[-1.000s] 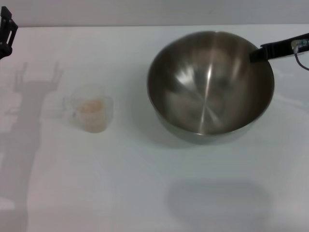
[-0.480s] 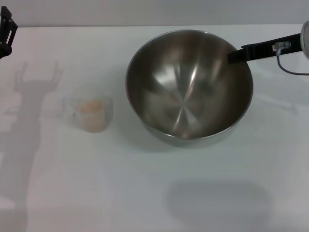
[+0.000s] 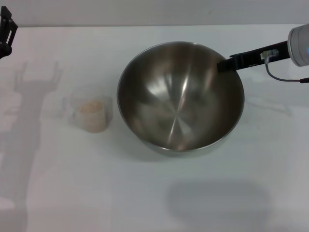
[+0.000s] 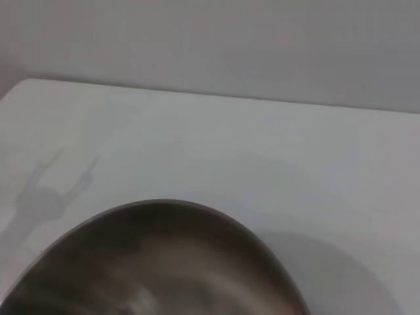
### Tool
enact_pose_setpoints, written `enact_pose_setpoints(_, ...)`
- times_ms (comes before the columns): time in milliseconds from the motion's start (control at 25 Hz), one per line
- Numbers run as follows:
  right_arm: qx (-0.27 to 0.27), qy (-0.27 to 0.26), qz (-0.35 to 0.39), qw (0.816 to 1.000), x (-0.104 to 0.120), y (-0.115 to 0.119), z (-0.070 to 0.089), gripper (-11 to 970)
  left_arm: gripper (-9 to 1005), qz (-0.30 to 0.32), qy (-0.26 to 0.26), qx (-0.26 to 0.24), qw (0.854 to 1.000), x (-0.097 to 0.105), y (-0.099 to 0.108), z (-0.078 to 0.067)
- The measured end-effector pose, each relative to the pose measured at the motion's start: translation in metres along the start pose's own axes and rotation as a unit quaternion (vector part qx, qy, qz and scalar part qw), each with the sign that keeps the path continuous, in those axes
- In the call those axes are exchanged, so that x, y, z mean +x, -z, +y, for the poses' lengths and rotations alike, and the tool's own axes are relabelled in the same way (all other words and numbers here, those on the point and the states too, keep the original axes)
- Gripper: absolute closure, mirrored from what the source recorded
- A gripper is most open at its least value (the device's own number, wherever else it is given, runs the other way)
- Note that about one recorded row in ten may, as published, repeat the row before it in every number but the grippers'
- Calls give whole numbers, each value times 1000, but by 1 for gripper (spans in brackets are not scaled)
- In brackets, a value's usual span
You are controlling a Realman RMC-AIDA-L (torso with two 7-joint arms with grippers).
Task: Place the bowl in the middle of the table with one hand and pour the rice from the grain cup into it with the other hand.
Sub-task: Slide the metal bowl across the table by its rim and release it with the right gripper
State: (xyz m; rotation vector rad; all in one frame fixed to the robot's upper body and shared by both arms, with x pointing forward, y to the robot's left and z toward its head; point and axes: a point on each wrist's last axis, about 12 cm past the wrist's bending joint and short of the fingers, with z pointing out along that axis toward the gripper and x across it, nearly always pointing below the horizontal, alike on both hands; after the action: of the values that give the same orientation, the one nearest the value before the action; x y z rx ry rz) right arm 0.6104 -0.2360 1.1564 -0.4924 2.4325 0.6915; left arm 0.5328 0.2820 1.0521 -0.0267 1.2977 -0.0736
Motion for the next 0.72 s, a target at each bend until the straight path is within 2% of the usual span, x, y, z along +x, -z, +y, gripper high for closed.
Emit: enact_pose_setpoints(720,-9,-2,32,999,5,-19,2,877,165,2,1,-2,1000,1,2,0)
